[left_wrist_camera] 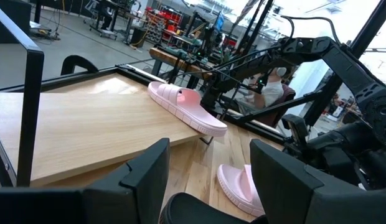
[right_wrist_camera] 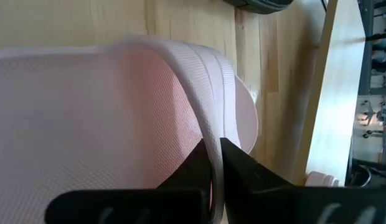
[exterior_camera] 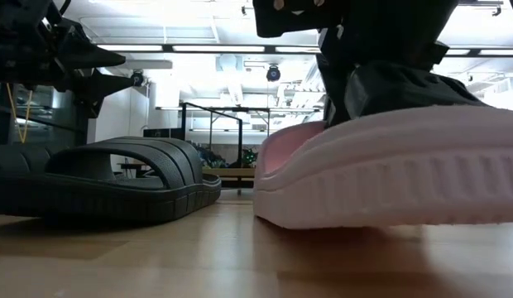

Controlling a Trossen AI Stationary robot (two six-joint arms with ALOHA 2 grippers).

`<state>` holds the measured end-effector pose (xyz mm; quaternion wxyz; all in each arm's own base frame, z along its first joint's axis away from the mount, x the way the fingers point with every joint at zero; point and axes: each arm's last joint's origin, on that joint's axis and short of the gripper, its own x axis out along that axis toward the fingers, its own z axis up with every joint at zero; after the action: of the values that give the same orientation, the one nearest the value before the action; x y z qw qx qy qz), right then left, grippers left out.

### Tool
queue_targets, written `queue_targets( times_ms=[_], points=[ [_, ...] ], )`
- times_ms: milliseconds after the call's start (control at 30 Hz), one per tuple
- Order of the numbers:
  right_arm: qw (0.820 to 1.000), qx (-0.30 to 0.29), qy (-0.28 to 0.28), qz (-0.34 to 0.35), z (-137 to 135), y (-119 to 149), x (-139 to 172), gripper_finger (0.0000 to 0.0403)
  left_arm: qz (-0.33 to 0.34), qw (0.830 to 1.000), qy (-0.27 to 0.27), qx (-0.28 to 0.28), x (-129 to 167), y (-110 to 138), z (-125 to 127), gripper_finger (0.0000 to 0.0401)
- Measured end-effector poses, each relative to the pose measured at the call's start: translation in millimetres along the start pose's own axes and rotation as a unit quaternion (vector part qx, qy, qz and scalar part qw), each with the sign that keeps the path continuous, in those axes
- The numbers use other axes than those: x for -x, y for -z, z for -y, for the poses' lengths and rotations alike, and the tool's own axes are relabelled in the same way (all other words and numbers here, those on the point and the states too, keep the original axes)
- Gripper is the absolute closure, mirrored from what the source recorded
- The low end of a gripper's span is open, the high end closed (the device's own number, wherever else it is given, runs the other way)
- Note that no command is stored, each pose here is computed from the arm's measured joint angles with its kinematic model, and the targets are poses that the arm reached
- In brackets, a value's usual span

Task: Pick and place slides into the shelf
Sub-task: Put the pink slide on the shelf

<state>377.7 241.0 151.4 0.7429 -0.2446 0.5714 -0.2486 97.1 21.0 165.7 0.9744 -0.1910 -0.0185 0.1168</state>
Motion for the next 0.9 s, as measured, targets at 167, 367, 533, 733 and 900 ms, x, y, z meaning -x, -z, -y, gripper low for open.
queue_targets(
  times_ms=[167,367,533,733,900],
  points=[
    [1.0,-0.003,-0.005,-0.009,1,0,0,0.0399,0.0,1.0,0.0,0.0,0,0,0,0.0196],
    [1.0,-0.01,-0.01,-0.023,7,1,4,0.0401,0.0,1.0,0.0,0.0,0,0,0,0.0196],
    [0.999,-0.025,-0.013,-0.016,16,-5,16,0.0402,0.0,1.0,-0.001,0.0,0,0,0,0.0196],
    [0.999,-0.032,-0.003,0.005,22,-11,24,0.0402,0.001,1.0,-0.002,0.0,0,0,0,0.0196],
    [0.999,-0.039,0.0,-0.003,31,-15,22,0.0402,0.001,1.0,-0.002,0.0,0,0,0,0.0196]
  ],
)
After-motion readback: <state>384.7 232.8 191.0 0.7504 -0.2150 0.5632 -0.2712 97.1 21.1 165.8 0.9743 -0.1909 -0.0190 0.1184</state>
